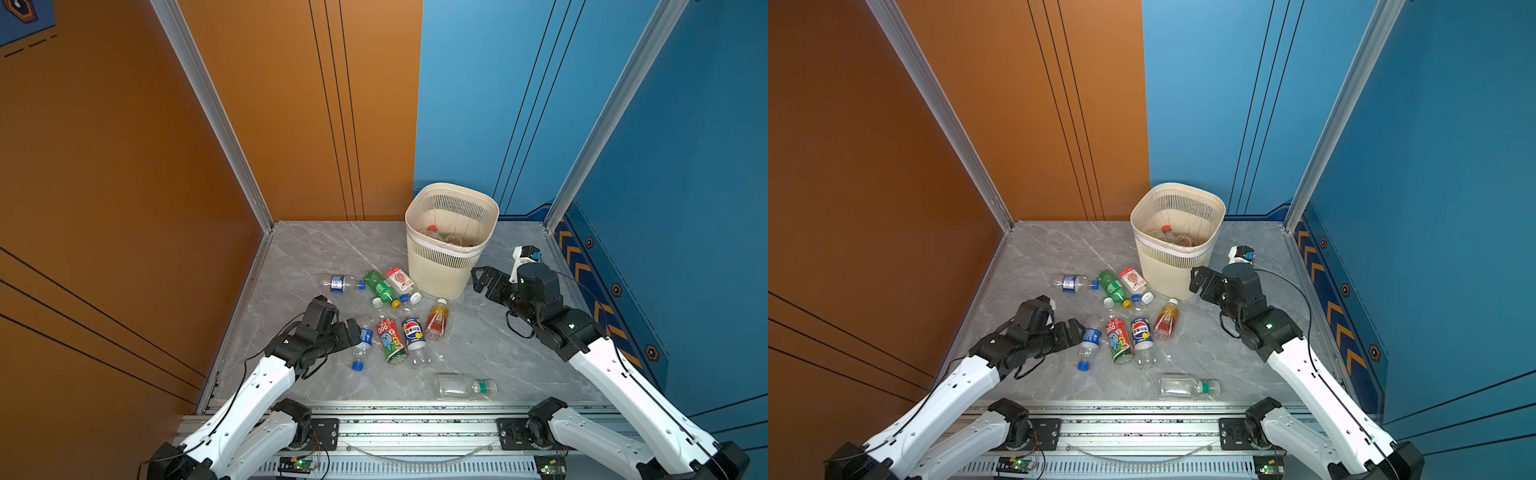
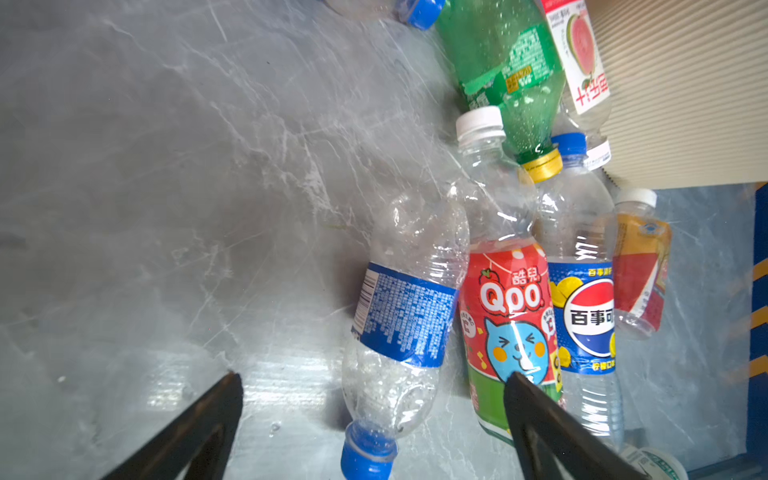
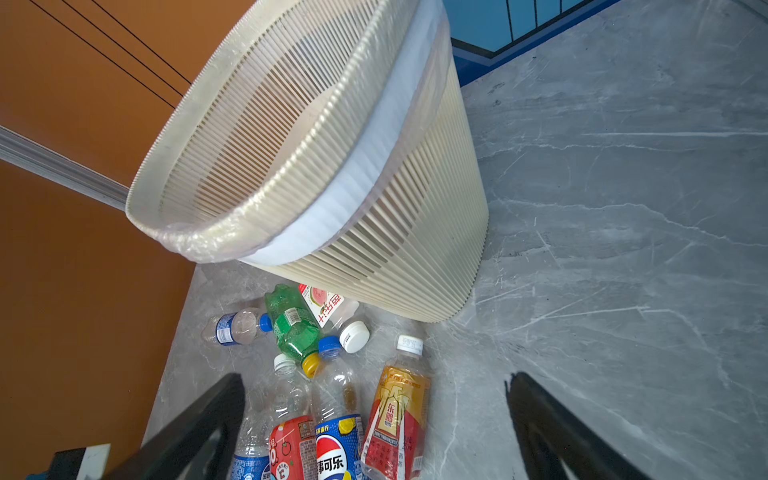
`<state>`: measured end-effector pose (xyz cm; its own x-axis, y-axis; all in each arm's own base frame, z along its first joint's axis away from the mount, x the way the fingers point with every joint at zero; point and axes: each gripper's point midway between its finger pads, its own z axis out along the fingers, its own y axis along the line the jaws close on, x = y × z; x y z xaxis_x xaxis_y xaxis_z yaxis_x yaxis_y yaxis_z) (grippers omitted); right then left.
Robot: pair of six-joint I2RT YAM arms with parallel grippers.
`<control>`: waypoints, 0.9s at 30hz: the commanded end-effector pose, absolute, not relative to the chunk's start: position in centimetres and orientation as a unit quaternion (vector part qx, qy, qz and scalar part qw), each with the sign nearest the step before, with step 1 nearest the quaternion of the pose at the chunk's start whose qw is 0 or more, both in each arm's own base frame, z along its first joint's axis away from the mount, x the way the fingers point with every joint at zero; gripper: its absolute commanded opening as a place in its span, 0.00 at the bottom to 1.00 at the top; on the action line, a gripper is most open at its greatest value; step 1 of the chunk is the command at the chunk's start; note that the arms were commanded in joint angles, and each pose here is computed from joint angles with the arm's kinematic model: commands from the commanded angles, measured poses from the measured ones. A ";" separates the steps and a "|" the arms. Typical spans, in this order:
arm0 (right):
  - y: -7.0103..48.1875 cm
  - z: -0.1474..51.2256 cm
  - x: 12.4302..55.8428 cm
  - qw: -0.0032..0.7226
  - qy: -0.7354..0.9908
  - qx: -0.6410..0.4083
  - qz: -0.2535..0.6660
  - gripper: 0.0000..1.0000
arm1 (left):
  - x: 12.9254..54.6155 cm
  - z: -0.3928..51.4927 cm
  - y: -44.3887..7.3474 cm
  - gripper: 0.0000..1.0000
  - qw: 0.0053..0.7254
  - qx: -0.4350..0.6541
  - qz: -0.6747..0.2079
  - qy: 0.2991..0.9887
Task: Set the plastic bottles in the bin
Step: 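Withdraw the right arm while the left gripper lowers toward the blue-label water bottle, then close the left gripper around the clear blue-label water bottle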
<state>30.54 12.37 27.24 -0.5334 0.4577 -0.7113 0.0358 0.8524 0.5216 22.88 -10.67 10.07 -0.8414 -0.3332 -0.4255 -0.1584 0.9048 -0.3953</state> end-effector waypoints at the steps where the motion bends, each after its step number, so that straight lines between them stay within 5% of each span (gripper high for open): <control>1: 11.9 27.6 30.9 0.474 0.836 0.162 0.223 0.99 | 23.5 9.5 -11.0 0.98 0.256 -0.110 -0.150 0.949; 17: 10.8 27.2 31.0 0.469 0.836 0.178 0.222 1.00 | 25.6 6.1 -13.2 0.93 0.212 -0.065 -0.106 0.969; 27: 10.4 26.9 31.2 0.465 0.836 0.188 0.222 1.00 | 25.8 4.2 -13.8 0.72 0.180 -0.062 -0.097 0.977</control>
<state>31.26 10.47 27.14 -0.4974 0.5043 -0.7059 0.1005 0.8417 0.5305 25.21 -13.38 3.74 -0.9308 -0.1699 -0.3236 -0.1028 0.9714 -0.2142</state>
